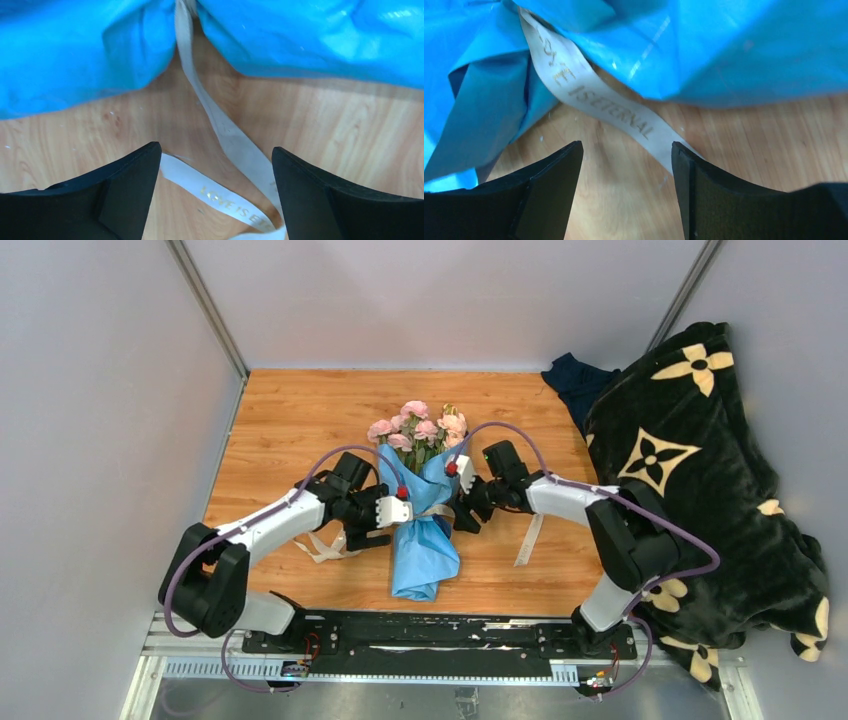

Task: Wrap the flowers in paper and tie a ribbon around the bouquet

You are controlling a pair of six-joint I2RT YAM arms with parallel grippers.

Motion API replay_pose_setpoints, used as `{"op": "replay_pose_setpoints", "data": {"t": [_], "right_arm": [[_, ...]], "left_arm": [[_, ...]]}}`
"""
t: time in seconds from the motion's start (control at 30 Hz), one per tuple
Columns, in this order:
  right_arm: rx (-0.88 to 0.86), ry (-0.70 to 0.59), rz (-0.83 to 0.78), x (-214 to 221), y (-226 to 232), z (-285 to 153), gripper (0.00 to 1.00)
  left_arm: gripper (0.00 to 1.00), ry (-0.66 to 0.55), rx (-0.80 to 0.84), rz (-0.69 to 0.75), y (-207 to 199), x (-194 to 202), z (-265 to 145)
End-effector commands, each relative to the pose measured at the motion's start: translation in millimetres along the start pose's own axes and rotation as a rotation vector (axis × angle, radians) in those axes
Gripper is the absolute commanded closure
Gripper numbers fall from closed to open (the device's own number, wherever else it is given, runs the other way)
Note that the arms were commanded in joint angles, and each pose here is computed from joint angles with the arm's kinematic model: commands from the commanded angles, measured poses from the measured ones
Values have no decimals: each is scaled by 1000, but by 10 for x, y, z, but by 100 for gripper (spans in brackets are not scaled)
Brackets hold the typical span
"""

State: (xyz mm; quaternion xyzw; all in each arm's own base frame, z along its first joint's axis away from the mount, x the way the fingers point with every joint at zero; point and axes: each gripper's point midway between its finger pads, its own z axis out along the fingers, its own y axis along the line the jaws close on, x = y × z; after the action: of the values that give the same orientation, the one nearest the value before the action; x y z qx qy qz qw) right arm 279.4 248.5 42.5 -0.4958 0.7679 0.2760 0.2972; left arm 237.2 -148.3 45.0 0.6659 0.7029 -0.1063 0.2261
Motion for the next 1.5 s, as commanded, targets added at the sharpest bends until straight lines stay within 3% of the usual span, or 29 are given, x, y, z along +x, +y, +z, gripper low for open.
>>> {"op": "replay_pose_setpoints", "data": {"t": [0.0,0.1,0.27,0.33,0.4,0.5,0.53,0.57,0.67,0.83,0.93,0.97,1.03,1.1,1.2,1.47], "right_arm": [[-64,-52,-42,-106,64,248,31],[-41,-54,-33,30,106,408,32],[75,-86,-46,-45,-71,480,39],[90,-101,-54,-98,-110,475,47],[86,-99,-55,-126,-116,470,64],[113,-122,-8,-174,-177,388,95],[134,-138,21,-189,-220,338,100],[156,-154,63,-191,-275,271,100],[232,-211,184,-199,-468,39,100],[312,-284,320,-100,-677,-276,100],[247,-240,239,-94,-527,-239,100],[212,-223,167,-132,-396,-163,96],[153,-224,-6,-223,-140,-17,73],[106,-293,-145,-352,39,88,61],[71,-364,-216,-521,159,192,51],[11,-329,-286,-526,290,573,32]], "left_arm": [[12,-49,-146,54,325,-213,107],[14,-25,-170,75,330,-159,209],[27,-20,-174,122,270,-121,373],[33,-30,-179,129,243,-143,426],[46,-47,-189,126,221,-186,461],[89,-60,-208,115,246,-225,449],[99,-49,-230,109,286,-213,426],[100,-30,-262,105,348,-194,384],[100,37,-374,97,570,-160,168],[100,100,-354,57,561,-143,-150],[100,108,-326,19,477,-107,-190],[100,83,-299,15,423,-145,-174],[100,46,-273,-2,369,-204,-156],[100,34,-271,-27,367,-233,-152],[100,45,-271,-24,367,-215,-155],[100,42,-275,-51,355,-217,-176]]}}
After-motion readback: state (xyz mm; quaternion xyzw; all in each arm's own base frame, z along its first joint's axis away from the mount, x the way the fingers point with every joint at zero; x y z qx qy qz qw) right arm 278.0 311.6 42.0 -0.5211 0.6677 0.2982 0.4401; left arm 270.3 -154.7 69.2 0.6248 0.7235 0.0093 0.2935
